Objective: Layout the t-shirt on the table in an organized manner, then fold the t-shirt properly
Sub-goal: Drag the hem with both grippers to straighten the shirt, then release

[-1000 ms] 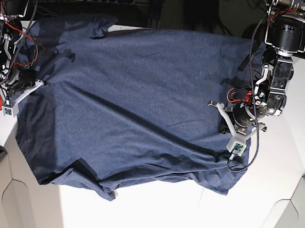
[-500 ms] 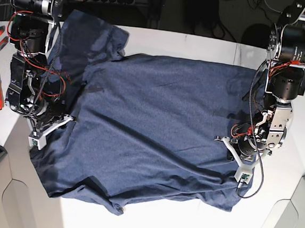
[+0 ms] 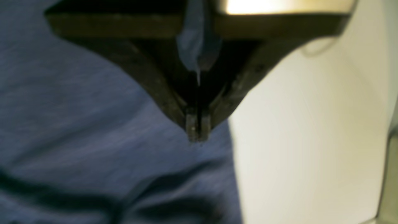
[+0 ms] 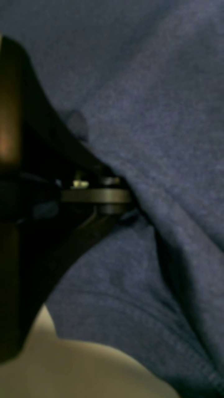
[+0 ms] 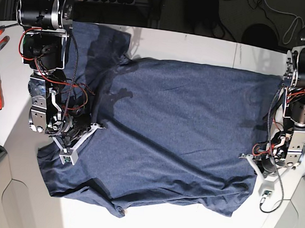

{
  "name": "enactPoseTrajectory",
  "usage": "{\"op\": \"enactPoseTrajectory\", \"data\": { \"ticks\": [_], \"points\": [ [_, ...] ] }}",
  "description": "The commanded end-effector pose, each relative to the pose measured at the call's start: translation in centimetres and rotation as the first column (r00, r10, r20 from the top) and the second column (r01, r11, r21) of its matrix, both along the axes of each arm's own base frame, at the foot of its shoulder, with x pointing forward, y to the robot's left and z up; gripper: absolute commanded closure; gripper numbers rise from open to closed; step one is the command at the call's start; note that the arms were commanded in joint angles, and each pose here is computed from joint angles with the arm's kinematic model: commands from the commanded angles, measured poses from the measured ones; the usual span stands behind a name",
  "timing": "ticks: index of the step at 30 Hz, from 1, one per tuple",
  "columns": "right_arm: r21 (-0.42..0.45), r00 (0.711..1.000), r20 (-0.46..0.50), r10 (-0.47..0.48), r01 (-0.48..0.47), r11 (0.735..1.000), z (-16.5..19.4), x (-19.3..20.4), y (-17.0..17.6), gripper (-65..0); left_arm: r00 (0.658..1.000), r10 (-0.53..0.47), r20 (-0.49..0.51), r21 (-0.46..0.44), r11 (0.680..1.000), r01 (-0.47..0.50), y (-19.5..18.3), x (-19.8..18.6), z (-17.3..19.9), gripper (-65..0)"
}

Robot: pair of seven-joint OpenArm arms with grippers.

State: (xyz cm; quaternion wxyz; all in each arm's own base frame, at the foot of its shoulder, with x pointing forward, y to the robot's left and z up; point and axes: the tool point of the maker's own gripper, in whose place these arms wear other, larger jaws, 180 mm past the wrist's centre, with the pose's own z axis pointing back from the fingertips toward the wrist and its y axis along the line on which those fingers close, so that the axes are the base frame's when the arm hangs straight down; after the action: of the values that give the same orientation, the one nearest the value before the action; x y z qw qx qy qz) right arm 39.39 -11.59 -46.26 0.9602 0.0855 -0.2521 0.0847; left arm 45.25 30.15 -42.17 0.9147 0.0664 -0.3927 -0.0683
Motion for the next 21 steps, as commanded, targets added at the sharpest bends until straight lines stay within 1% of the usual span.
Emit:
{"op": "enactPoseTrajectory", "data": {
  "ticks": [1,3,4,6,7,8,10,11,12,14,15,16,17,19,21],
  "points": [
    [-0.011,0.999,0.052,-0.001,0.002,1.000,1.6,1.6,-0.4,0.0,0.995,0.032,0.097,0.000,0.999,-0.033,1.8,1.9,3.2,0.0],
    [-0.010,0.994,0.108,-0.006,0.007,1.000,3.0,2.6,-0.7,0.0,0.987,0.075,0.143,-0.063,0.996,-0.067,2.8,2.1,4.2,0.0],
    [-0.009,0.990,0.143,-0.006,0.007,1.000,4.0,3.1,-0.7,0.0,0.983,0.088,0.161,-0.116,0.991,-0.070,2.9,2.1,4.8,0.0],
    [-0.006,0.974,0.227,-0.008,0.010,1.000,6.9,4.2,-0.8,0.0,0.979,0.077,0.187,-0.227,0.973,-0.033,2.5,2.2,5.8,0.0],
    [-0.012,0.965,0.262,-0.009,0.013,1.000,8.3,4.5,-1.0,0.0,0.981,0.057,0.188,-0.286,0.958,-0.001,1.8,2.1,6.1,0.0],
    [-0.018,0.955,0.296,-0.011,0.017,1.000,9.9,4.8,-1.3,0.0,0.982,0.034,0.184,-0.350,0.936,0.033,1.1,1.9,6.4,0.0],
    [-0.038,0.942,0.337,-0.016,0.031,0.999,12.4,4.9,-2.1,0.0,0.984,-0.020,0.179,-0.491,0.865,0.107,-1.1,1.1,6.9,0.0],
    [-0.049,0.939,0.344,-0.019,0.039,0.998,13.2,4.8,-2.6,0.0,0.988,0.009,0.156,-0.545,0.835,0.078,-1.1,0.6,6.6,0.0],
    [-0.062,0.939,0.344,-0.021,0.045,0.997,13.5,4.5,-3.2,0.0,0.990,0.041,0.137,-0.603,0.796,0.051,-1.2,0.0,6.3,0.0],
    [-0.089,0.950,0.312,-0.028,0.058,0.994,12.8,3.6,-4.4,0.0,0.988,0.099,0.115,-0.702,0.712,0.011,-1.4,-1.2,5.7,0.0],
    [-0.103,0.958,0.286,-0.035,0.067,0.992,12.1,2.9,-5.1,0.0,0.987,0.117,0.106,-0.721,0.693,-0.005,-1.4,-2.0,5.1,0.0],
    [-0.118,0.964,0.263,-0.037,0.071,0.990,11.3,2.1,-5.7,0.0,0.988,0.122,0.094,-0.724,0.690,-0.016,-1.3,-2.8,4.4,0.0],
    [-0.133,0.970,0.241,-0.041,0.074,0.988,10.3,1.3,-6.4,0.0,0.991,0.115,0.076,-0.717,0.696,-0.026,-1.5,-3.7,3.5,0.0],
    [-0.152,0.976,0.211,-0.049,0.082,0.985,8.8,-0.2,-7.7,0.0,0.997,0.074,0.027,-0.685,0.728,-0.035,-2.2,-5.6,1.3,0.0],
    [-0.159,0.977,0.204,-0.064,0.098,0.982,7.5,-1.2,-8.8,0.0,1.000,0.026,-0.014,-0.650,0.759,-0.028,-3.3,-7.3,-0.5,0.0]
  ]
}}
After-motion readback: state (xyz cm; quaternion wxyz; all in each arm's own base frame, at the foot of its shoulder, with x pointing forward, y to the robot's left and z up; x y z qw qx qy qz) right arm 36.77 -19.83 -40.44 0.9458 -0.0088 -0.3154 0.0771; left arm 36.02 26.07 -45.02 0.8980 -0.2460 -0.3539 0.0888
